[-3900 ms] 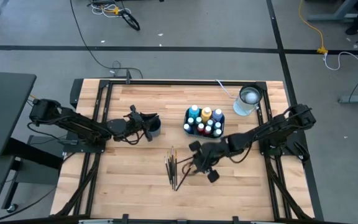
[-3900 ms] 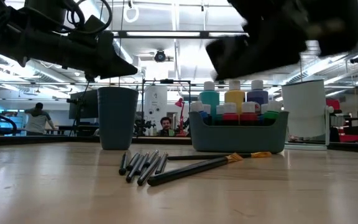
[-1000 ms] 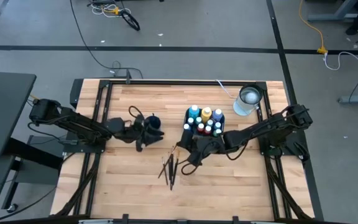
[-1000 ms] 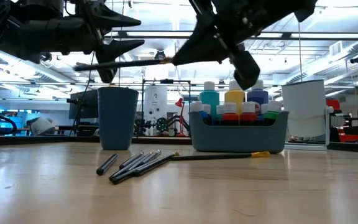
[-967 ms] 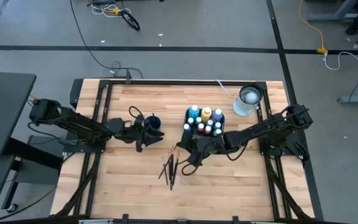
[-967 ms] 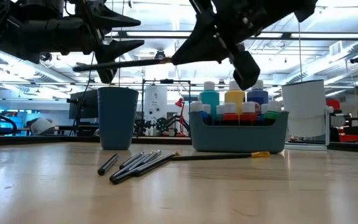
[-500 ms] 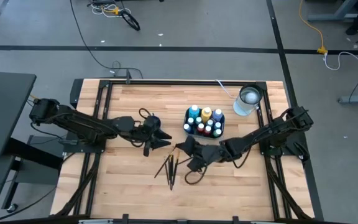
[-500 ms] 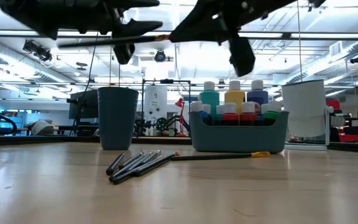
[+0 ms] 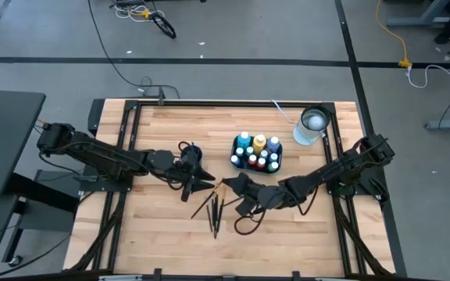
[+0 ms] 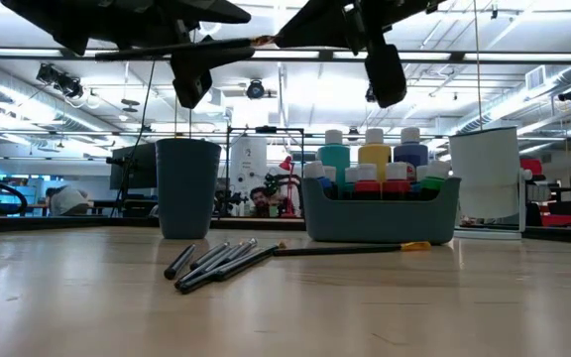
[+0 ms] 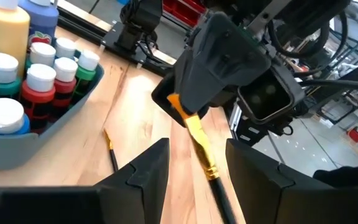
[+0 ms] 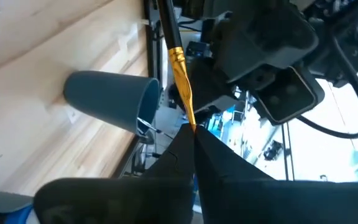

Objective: Pick & Place Paint Supplies
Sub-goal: Put the gold paintbrush into the blue cup

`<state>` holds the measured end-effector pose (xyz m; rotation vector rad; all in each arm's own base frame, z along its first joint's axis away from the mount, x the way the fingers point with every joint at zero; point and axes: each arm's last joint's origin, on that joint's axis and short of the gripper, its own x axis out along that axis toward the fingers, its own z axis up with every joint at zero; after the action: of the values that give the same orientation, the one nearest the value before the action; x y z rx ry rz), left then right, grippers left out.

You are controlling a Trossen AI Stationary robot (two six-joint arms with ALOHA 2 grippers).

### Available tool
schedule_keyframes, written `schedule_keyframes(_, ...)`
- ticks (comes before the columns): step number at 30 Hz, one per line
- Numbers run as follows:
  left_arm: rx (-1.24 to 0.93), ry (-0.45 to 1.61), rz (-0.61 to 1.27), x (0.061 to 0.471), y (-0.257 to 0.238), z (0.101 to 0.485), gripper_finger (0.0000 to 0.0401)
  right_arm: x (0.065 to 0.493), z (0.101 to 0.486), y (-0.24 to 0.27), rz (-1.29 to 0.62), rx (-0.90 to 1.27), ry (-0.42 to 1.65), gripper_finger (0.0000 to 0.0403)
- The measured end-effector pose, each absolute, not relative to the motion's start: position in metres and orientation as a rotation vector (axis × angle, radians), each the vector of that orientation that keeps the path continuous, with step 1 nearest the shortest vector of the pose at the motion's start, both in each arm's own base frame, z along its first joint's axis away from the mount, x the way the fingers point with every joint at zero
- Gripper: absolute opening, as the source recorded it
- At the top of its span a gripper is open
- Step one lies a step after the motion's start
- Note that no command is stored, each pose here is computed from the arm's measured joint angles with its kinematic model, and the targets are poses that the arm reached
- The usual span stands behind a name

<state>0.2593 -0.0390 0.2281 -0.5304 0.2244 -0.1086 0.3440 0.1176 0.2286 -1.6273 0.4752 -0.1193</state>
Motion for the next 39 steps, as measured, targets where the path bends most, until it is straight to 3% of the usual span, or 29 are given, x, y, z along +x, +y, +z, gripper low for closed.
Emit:
schedule_keyframes(25,-0.537,0.270,-0.013,0.258,-0.036,0.222,0.0164,0.356,0.235,0.085,-0.233,-1.507,0.465,0.0000)
schedule_keyframes(34,-0.554,0.262,0.015,0.258,-0.036,0.222,0.0079,0.356,0.235,0.085,-0.232,-1.481,0.457,0.0001)
schedule_keyframes(39,-0.536,0.262,0.030,0.258,-0.035,0.221,0.0032,0.356,0.235,0.085,-0.242,-1.412,0.445,0.0024)
